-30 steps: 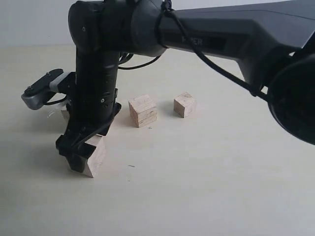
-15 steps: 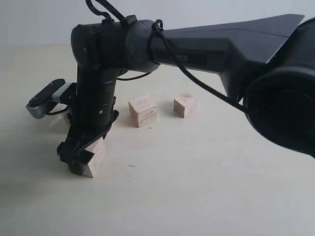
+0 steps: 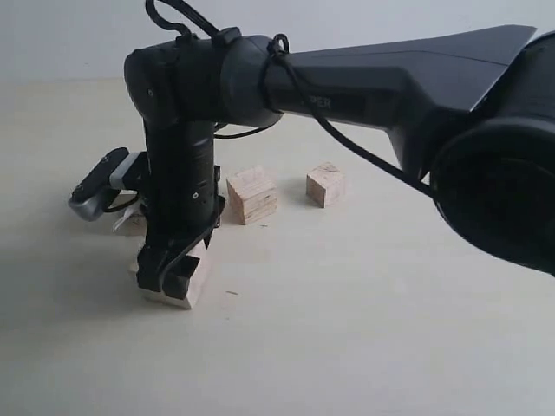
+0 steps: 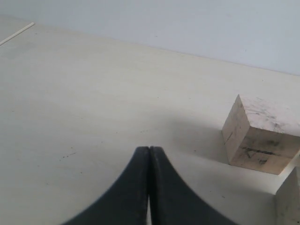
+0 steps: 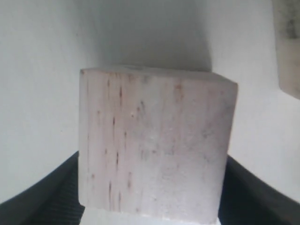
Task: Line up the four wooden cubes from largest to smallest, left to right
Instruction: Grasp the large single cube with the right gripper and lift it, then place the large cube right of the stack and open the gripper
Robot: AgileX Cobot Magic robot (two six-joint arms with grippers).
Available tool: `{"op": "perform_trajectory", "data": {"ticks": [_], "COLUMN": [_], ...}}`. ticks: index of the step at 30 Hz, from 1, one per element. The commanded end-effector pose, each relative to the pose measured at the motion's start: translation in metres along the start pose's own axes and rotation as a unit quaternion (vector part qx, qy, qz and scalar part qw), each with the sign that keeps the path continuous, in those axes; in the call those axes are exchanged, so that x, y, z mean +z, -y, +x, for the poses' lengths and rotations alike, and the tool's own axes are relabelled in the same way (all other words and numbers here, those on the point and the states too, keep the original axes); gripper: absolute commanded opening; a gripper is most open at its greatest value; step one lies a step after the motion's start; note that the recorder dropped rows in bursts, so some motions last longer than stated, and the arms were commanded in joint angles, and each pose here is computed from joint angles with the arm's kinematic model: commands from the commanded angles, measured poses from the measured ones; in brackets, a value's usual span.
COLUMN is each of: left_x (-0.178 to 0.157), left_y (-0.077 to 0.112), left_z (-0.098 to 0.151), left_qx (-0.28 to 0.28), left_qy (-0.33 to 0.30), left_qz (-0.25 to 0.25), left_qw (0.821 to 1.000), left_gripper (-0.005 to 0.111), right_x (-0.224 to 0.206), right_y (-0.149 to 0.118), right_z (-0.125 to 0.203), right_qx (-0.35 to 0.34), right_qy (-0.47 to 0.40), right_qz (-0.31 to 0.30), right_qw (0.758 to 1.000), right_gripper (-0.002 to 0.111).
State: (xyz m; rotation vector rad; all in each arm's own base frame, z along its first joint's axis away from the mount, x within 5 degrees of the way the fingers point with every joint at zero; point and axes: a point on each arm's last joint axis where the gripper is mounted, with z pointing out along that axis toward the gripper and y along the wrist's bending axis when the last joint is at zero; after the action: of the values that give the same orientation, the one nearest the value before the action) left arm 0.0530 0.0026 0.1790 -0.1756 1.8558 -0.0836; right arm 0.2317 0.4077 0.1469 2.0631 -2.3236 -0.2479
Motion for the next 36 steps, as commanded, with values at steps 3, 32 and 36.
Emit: {"op": "perform_trajectory", "data": {"ticks": [3, 32, 36], "left_x": [0.000, 0.000, 0.000], "left_y": [0.000, 0.000, 0.000], "left_z": [-0.001, -0.001, -0.001], "left_qx": [-0.001, -0.001, -0.001], "left_qy": [0.005, 0.005, 0.005], "left_qz": [0.003, 0.003, 0.003], "left_qw": [1.000, 1.000, 1.000], "left_gripper": [0.000, 0.000, 0.000], "right_x": [-0.038, -0.039, -0.031], "right_y": [0.009, 0.102, 0.109], "right_z": [0.009, 0.055, 0.056], "right_qx": [-0.032, -0.166, -0.171], "right_qy": [0.007, 0.107, 0.092], "right_qz": [0.056, -0.006, 0.017], "right_qw": [0.998, 0.980, 0.981], "right_gripper": [0.000, 0.000, 0.000]}}
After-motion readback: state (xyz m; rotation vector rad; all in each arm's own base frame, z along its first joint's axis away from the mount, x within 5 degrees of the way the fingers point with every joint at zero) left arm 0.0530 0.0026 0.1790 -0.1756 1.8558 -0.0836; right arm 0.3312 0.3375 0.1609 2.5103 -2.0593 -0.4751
